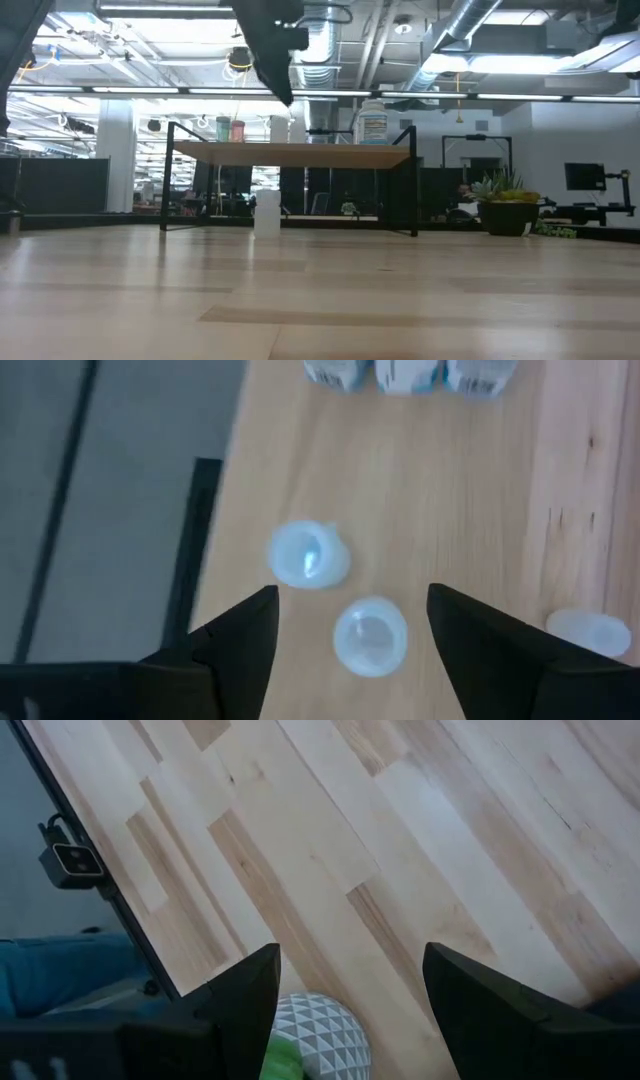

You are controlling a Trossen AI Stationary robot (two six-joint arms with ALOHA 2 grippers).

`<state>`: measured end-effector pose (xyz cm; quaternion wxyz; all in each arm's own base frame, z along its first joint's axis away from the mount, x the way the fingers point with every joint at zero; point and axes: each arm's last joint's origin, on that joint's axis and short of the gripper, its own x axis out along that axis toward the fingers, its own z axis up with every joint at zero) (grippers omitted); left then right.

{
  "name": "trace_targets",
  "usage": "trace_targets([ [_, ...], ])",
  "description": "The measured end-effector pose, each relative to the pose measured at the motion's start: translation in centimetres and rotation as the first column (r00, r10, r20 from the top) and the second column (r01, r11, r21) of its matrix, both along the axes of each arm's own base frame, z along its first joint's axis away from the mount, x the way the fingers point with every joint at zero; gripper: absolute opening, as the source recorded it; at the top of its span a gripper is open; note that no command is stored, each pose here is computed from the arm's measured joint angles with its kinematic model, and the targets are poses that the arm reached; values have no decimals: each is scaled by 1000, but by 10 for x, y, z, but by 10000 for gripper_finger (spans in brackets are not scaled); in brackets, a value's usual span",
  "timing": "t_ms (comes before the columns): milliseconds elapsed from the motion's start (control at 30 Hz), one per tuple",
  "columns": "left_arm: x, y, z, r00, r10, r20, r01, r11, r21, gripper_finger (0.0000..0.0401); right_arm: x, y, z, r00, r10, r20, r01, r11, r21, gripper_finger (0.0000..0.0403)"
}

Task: Pick and place medicine bottles onto shelf by color
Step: Put the small transparent pill bottle on the shelf aligned with the other small transparent pill bottles

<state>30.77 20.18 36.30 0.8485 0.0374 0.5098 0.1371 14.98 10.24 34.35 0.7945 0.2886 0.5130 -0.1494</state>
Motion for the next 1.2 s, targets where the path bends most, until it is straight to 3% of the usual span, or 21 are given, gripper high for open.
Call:
trace_targets([
  [167,-3,-15,24,1000,19,22,-18,999,-42,241,0,0,0,1000,-18,-1,18,1000,8,270],
  [267,-2,-34,35,999,-28,16,29,994,-101,236,0,0,0,1000,-18,-2,18,1000,8,270],
  [567,1,-102,36,975,-167,-147,129,963,-239,205,0,0,0,1000,-18,-2,18,1000,8,270],
  [733,9,-128,27,962,-212,-175,161,950,-268,197,0,0,0,1000,-18,-2,18,1000,8,270],
  [933,-3,-148,19,949,-240,-206,168,934,-314,197,0,0,0,1000,-11,-5,11,1000,2,270],
  [1200,-18,-164,-36,972,-164,-168,100,936,-337,197,0,0,0,1000,-11,-4,11,1000,3,270],
])
